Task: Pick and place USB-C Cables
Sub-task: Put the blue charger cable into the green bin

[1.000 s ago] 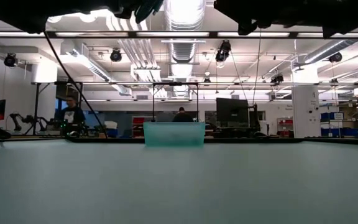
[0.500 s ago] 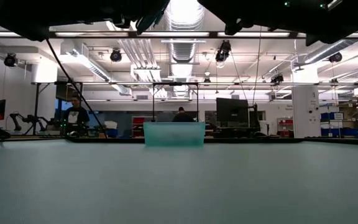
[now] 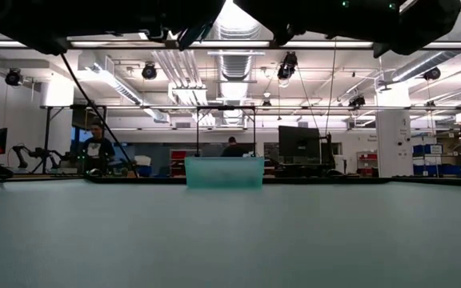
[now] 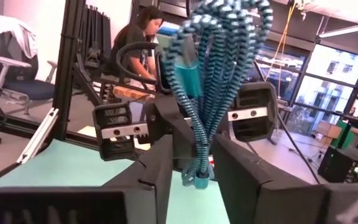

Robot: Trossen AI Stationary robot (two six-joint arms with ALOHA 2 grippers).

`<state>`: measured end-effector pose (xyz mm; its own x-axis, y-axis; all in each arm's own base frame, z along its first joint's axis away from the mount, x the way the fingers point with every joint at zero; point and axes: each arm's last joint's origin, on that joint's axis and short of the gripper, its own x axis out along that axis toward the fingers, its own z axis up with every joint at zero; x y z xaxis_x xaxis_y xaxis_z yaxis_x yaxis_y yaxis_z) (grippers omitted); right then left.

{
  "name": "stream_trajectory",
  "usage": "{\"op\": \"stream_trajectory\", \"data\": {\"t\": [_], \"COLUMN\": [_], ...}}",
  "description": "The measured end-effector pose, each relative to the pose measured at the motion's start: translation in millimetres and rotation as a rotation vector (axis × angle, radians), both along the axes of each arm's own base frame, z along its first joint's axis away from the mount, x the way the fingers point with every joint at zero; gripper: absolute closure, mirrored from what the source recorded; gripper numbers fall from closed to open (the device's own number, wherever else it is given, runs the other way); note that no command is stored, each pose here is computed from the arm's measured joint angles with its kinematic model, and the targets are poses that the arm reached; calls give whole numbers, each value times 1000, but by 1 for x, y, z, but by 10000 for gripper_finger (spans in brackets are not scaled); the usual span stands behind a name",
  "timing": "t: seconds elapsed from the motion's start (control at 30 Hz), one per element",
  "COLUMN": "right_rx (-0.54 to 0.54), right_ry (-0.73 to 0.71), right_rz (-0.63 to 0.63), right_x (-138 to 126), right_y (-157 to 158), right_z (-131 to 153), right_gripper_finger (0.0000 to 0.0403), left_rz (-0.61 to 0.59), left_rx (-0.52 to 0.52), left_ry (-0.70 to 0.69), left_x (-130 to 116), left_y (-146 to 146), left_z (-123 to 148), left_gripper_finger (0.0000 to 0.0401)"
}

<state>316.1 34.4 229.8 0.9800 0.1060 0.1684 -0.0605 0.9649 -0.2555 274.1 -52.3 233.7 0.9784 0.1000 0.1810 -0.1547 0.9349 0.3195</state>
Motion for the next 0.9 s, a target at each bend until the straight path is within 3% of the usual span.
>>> {"op": "stream_trajectory", "data": {"t": [0.43, 0.9], "right_rx": [12, 21], "right_ry": [14, -25], "right_rz": [-6, -8], "right_x": [0, 0], "right_y": [-2, -3], "right_z": [-1, 3], "right_gripper_finger": [240, 223], "left_rz": [3, 10], "left_rx": [0, -13], "left_ry": [0, -7], "left_x": [0, 1], "left_y": [1, 3], "left_z": [0, 1], "left_gripper_finger": [388, 388]}}
